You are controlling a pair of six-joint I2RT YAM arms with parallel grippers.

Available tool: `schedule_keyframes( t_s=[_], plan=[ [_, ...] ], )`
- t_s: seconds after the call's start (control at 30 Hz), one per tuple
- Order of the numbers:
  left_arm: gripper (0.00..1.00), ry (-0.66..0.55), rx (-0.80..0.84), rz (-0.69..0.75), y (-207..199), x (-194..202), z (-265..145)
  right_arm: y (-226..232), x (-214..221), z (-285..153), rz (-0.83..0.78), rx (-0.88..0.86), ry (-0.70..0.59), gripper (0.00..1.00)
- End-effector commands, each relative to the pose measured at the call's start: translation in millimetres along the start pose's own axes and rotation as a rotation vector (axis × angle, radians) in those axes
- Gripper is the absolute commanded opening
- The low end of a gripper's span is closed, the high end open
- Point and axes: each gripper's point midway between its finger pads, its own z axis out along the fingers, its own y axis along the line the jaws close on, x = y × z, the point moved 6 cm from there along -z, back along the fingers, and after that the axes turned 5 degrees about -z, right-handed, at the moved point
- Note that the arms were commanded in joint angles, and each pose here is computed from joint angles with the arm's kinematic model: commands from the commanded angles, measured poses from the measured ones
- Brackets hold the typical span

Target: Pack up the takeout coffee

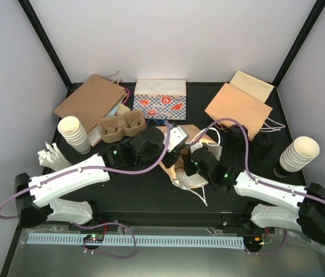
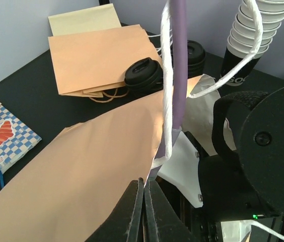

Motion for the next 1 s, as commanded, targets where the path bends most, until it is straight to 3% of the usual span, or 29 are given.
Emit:
schedule_keyframes(
  t_s=[0.0,0.27,0.63,0.77,0.97],
  plan=[
    [0.02,-0.131,0.073,-0.044,-6,-23,-15,-4,6,4,-0.03,0.048,0.055,0.22],
    [0.02,-0.181,0.11,-0.089,-6,-19,-26,-12,5,7,-0.019,0.079,0.04,0.22],
    [0.03,-0.243,0.242,-0.165,-8,-21,-34,-31,-5,-28,-0.02,0.18,0.014,0.19],
    [0.03,-0.241,0.299,-0.235,-1,-21,-30,-29,-1,-33,-0.025,0.137,0.043,0.2],
    [0.03,-0.179,0.349,-0.213,-5,-10,-22,-25,15,-14,-0.016,0.13,0.076,0.22]
  ],
)
